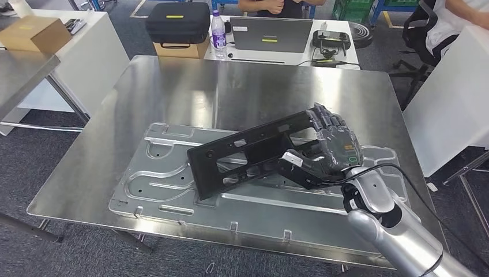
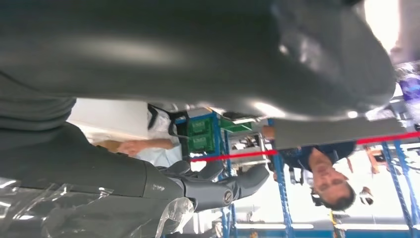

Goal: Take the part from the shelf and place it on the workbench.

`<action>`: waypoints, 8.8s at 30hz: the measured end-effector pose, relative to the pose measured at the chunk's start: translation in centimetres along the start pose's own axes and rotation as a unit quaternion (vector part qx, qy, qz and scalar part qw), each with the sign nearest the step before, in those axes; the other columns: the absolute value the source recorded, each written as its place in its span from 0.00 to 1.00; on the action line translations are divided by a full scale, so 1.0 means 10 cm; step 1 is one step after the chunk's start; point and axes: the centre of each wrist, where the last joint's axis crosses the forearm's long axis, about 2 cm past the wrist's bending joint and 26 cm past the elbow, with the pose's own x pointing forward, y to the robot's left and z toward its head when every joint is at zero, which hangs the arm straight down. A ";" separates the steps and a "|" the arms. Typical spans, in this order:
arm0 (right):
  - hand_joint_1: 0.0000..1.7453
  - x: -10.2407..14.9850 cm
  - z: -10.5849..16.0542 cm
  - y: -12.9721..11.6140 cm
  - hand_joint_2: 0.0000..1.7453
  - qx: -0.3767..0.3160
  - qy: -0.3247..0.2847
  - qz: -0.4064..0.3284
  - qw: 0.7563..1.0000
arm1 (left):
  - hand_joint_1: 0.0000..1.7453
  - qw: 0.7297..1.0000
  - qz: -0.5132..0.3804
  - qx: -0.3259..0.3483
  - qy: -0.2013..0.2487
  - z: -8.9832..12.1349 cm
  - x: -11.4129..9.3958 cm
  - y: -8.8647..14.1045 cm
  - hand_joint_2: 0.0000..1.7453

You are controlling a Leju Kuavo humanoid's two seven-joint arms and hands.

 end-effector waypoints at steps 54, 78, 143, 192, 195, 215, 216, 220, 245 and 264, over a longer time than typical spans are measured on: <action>0.00 -0.22 0.06 -0.06 0.00 -0.012 0.056 0.009 0.998 | 0.00 1.000 -0.011 -0.004 0.001 -0.01 0.05 -0.06 0.00; 0.00 -0.22 0.08 0.00 0.00 -0.010 0.060 0.009 0.998 | 0.00 1.000 -0.015 0.002 0.005 0.00 -0.02 -0.02 0.00; 0.00 -0.32 0.19 0.05 0.00 -0.005 0.076 0.008 0.997 | 0.00 1.000 -0.023 0.018 0.000 -0.01 0.03 -0.01 0.00; 0.00 -0.33 0.27 0.08 0.00 -0.002 0.087 0.015 0.996 | 0.00 1.000 -0.021 0.018 -0.005 -0.01 0.06 -0.04 0.00; 0.00 -0.30 0.27 0.05 0.00 -0.004 0.086 0.021 0.996 | 0.00 1.000 -0.019 0.017 -0.003 -0.01 0.03 -0.04 0.00; 0.00 -0.01 0.17 0.03 0.00 -0.008 0.058 0.021 0.998 | 0.00 1.000 -0.009 0.018 0.001 0.00 0.01 0.00 0.00; 0.00 -0.01 0.17 0.02 0.00 -0.010 0.058 0.020 0.998 | 0.00 1.000 -0.011 0.018 0.001 0.00 0.01 0.00 0.00; 0.00 -0.04 0.18 0.02 0.00 -0.010 0.064 0.015 0.998 | 0.00 1.000 -0.017 0.019 -0.002 0.00 0.03 0.00 0.00; 0.00 -0.26 0.31 0.03 0.00 -0.002 0.093 0.017 0.996 | 0.00 1.000 -0.022 0.020 -0.002 -0.01 0.04 -0.05 0.00; 0.00 -0.27 0.33 -0.01 0.00 -0.007 0.094 0.020 0.995 | 0.00 1.000 -0.022 0.017 0.003 0.00 -0.01 -0.08 0.00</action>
